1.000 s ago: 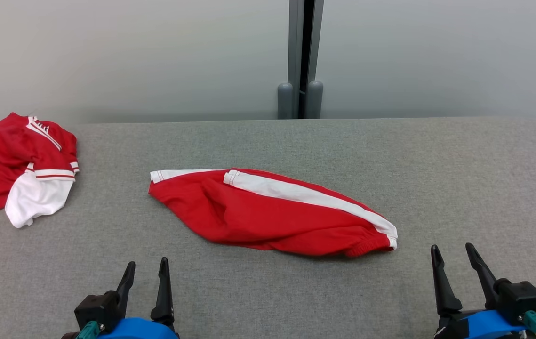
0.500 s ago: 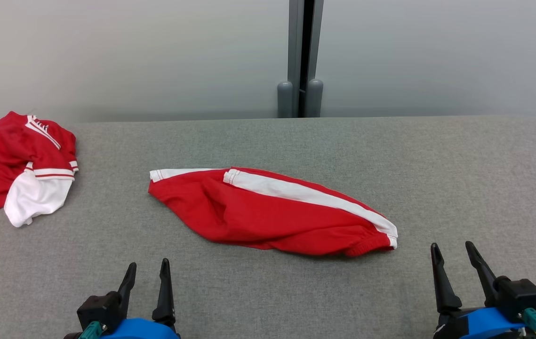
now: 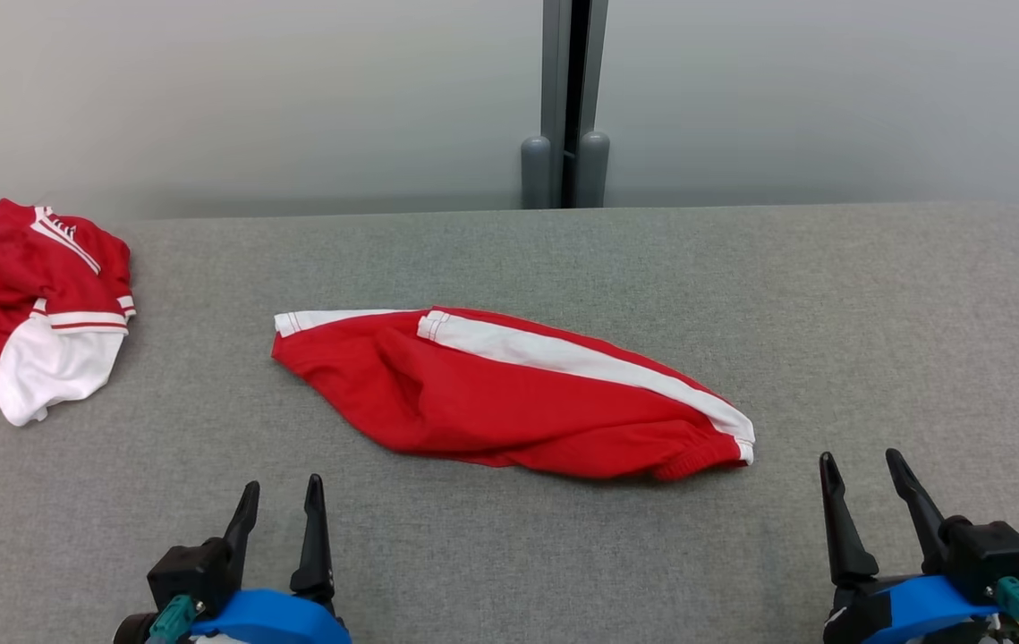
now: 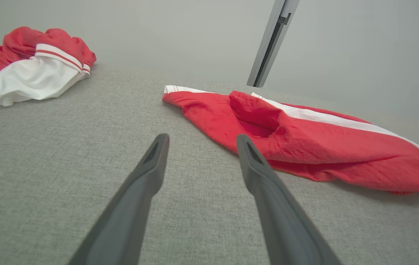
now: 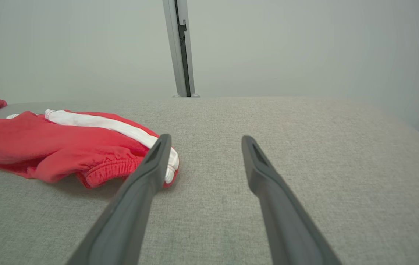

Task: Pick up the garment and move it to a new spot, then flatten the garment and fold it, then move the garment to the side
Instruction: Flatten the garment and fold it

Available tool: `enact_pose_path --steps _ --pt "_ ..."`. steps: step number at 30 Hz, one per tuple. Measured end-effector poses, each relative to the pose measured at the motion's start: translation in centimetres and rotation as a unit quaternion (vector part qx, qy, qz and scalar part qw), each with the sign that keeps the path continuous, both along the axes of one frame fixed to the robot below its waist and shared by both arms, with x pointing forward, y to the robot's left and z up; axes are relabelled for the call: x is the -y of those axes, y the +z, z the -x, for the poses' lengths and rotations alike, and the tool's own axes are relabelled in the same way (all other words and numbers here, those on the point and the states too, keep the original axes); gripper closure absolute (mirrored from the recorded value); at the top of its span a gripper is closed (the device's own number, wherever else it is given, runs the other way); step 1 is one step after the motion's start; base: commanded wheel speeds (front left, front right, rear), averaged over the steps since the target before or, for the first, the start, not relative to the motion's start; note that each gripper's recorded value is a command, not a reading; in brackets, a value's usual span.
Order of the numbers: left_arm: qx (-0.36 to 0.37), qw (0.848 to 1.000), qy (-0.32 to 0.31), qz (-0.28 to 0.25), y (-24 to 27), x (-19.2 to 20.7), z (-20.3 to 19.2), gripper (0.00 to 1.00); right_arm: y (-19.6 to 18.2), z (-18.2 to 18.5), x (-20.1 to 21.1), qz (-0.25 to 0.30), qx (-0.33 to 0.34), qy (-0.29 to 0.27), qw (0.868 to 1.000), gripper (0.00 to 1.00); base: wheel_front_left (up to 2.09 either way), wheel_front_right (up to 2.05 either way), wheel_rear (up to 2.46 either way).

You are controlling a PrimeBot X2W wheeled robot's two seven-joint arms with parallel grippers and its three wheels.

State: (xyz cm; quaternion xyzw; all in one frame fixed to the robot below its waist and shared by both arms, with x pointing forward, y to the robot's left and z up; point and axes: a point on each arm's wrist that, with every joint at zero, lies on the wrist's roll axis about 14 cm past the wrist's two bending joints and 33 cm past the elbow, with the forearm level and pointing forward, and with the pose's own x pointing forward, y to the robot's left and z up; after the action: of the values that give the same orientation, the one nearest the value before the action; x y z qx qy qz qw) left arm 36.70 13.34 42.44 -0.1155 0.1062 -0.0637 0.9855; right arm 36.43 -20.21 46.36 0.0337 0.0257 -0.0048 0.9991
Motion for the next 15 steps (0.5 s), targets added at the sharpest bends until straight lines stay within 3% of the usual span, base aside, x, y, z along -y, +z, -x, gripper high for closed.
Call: enact_pose_path --steps 4,10,15 --pt "0.004 1.000 -0.019 -0.009 0.1 0.7 -0.8 0.00 -0.2 -0.3 0.1 0.000 -0.003 -0.001 1.000 0.00 0.00 0.00 0.00" --pt "0.040 0.995 -0.091 -0.026 3.3 3.9 -5.9 0.00 -0.7 -1.4 0.1 0.002 -0.009 0.000 1.000 0.00 0.00 0.00 0.00" --pt "0.002 0.987 -0.155 -0.040 3.4 7.8 -10.4 0.00 -1.4 -2.8 -0.1 0.005 -0.018 0.005 1.000 0.00 0.00 0.00 0.00"
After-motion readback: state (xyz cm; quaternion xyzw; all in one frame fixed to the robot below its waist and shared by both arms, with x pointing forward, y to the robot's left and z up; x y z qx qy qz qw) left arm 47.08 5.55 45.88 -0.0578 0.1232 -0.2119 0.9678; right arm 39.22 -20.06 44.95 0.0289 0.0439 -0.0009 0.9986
